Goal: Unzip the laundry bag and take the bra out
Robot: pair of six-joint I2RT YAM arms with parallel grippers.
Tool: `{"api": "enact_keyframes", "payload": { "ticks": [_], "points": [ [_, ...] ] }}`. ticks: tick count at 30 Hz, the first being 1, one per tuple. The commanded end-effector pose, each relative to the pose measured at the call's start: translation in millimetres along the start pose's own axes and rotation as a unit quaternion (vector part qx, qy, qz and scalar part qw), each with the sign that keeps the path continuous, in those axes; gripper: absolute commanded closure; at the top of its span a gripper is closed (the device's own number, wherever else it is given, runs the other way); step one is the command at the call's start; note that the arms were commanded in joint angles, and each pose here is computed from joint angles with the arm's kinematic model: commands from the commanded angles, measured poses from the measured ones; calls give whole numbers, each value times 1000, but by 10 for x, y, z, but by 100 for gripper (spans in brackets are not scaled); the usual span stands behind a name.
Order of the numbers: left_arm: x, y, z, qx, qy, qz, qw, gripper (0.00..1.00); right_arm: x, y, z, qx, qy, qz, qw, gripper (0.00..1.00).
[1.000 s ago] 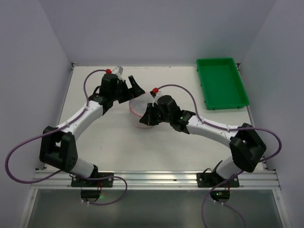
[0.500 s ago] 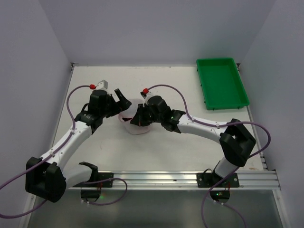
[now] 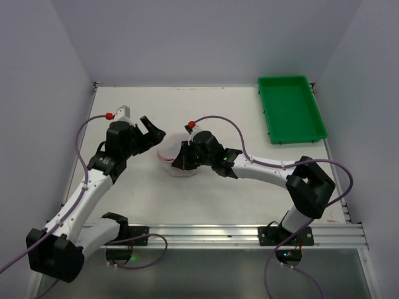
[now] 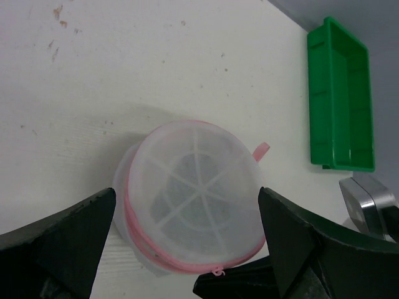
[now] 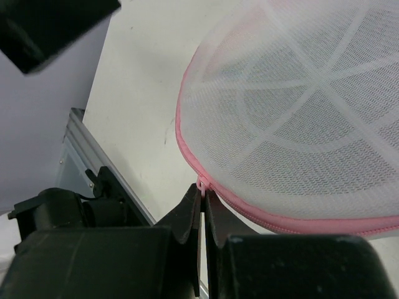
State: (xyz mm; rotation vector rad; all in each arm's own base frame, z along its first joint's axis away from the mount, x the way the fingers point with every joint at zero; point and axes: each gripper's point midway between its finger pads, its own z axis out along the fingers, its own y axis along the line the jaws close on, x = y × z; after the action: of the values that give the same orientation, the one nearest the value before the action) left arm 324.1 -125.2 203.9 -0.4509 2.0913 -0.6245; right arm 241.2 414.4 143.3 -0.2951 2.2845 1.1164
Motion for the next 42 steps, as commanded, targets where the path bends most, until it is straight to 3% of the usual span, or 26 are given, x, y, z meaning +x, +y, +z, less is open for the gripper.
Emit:
{"api": "enact_keyframes", "payload": {
  "ticks": [1, 2, 10, 14, 17, 23, 24, 28, 34, 42],
  "points": [
    [274, 74, -208, 19, 18, -58, 998, 0, -85, 96, 8, -10, -27, -5, 1000, 100],
    [472, 123, -211, 25, 43, -69, 996, 0, -62, 93, 14, -10, -25, -6, 1000, 100],
    [985, -63, -247, 68, 71, -117, 988, 10, -40, 103, 35, -5, -29, -10, 1000, 100],
    [1060, -90, -162, 60, 75, -121, 988, 16, -26, 115, 22, -3, -29, -13, 999, 100],
    [1030, -49, -118, 49, 61, -121, 990, 26, -14, 93, -8, 1, -29, -17, 999, 100],
    [860, -78, -67, 45, 26, -113, 992, 60, 52, -42, -169, 23, -28, -38, 999, 100],
    [883, -67, -33, 41, 31, -110, 993, 71, 71, -73, -202, 29, -25, -46, 998, 100],
    [887, -85, 25, 40, 37, -94, 994, 100, 96, -178, -360, 51, -22, -73, 996, 100],
    [819, -168, 5, 65, 41, -30, 997, 100, -100, -664, -637, 107, -38, -83, 990, 100],
    [978, -124, -147, 131, 132, 51, 981, 100, -264, -1352, -954, 148, -31, -78, 985, 100]
  ]
}}
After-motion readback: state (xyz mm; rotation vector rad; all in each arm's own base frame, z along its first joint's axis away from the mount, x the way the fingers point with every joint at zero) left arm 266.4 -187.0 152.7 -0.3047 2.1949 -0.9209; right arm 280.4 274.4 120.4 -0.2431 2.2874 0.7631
